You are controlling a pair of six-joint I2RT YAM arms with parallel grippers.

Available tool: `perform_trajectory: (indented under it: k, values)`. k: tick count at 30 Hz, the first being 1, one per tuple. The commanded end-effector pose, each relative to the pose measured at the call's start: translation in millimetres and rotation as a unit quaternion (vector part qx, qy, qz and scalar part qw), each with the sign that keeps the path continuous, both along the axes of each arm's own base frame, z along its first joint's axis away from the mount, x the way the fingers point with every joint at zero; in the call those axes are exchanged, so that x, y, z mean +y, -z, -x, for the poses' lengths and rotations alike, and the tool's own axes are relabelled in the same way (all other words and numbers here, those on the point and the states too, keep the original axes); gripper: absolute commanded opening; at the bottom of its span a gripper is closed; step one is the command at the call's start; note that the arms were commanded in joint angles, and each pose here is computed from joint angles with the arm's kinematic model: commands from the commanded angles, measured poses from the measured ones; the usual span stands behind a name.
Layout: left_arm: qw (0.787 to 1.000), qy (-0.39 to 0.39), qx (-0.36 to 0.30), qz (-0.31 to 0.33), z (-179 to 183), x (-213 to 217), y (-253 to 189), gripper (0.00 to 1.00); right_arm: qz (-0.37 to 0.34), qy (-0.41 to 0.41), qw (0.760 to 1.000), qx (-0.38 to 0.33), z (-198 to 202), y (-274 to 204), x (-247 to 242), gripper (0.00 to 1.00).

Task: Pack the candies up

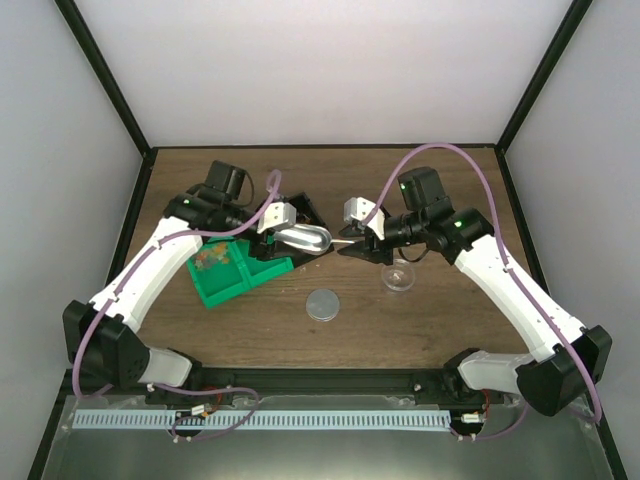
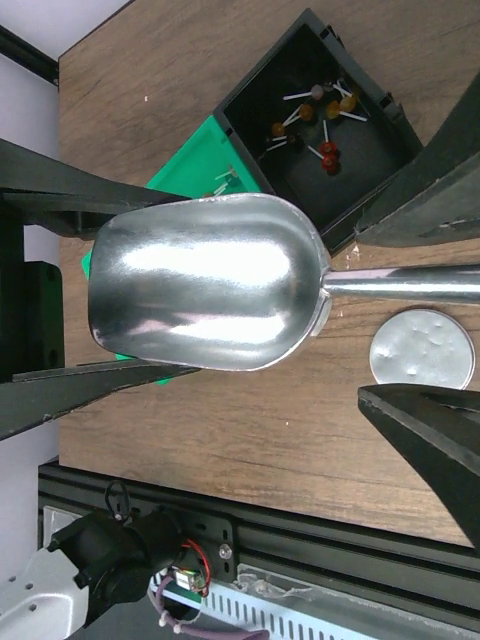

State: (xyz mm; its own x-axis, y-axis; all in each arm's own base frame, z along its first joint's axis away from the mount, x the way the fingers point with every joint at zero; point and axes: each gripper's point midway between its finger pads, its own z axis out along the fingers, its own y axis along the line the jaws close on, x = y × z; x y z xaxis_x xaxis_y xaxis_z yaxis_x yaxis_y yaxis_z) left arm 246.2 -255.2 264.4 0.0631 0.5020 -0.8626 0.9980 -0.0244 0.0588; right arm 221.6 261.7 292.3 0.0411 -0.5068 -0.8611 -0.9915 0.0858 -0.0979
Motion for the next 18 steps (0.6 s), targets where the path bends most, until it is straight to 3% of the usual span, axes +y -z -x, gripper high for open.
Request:
perform_trajectory:
  k: [1, 12, 18]
  values:
    - [0.999, 0.014, -0.014, 0.037, 6.7, -3.3, -15.8, 0.59, -0.016, -0.009, 1.0, 0.012, 2.1, -5.2, 3.1, 0.39]
    - [0.999, 0.01, -0.013, 0.044, 5.3, -4.4, -17.9, 0.58, -0.017, -0.006, 1.0, 0.016, -1.7, -0.6, 5.3, 0.33]
    - [0.999, 0.008, -0.008, 0.045, 3.3, -5.6, -16.8, 0.58, -0.016, -0.001, 1.0, 0.016, -3.9, 1.3, 5.3, 0.24]
